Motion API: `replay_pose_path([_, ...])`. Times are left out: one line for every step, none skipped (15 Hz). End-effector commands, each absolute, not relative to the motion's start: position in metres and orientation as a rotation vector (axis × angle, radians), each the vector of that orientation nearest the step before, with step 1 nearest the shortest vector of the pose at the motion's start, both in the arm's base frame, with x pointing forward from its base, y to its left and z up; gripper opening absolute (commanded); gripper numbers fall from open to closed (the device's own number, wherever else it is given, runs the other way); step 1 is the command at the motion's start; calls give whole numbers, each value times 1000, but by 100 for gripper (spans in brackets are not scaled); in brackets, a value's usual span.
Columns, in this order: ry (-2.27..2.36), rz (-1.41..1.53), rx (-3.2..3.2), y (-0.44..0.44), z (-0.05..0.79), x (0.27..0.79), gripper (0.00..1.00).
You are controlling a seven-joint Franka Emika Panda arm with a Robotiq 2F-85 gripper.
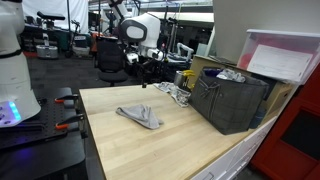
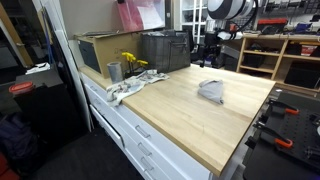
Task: Fold the grey towel into a triangular shape
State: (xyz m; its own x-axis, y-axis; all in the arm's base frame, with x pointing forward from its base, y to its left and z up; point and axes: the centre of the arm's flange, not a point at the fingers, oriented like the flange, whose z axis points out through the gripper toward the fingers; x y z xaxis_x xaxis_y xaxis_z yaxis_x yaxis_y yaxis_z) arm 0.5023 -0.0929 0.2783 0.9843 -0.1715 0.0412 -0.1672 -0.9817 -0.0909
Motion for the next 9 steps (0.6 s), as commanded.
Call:
replay_pose_path([274,-20,-3106,-119,302,508,100])
replay_pose_path([270,-18,-3110,-125,308,508,100])
replay_pose_path([276,-6,-3103,-129,313,510,100])
replay_pose_path([284,9,-3098,-133,321,511,100])
replay_pose_path([285,19,-3083,-135,327,512,100])
replay_pose_path([277,16,-3074,-136,335,514,100])
replay_pose_path([266,11,-3066,-137,342,515,100])
replay_pose_path([236,-1,-3033,-137,352,514,100])
replay_pose_path([231,-15,-3025,-137,360,514,100])
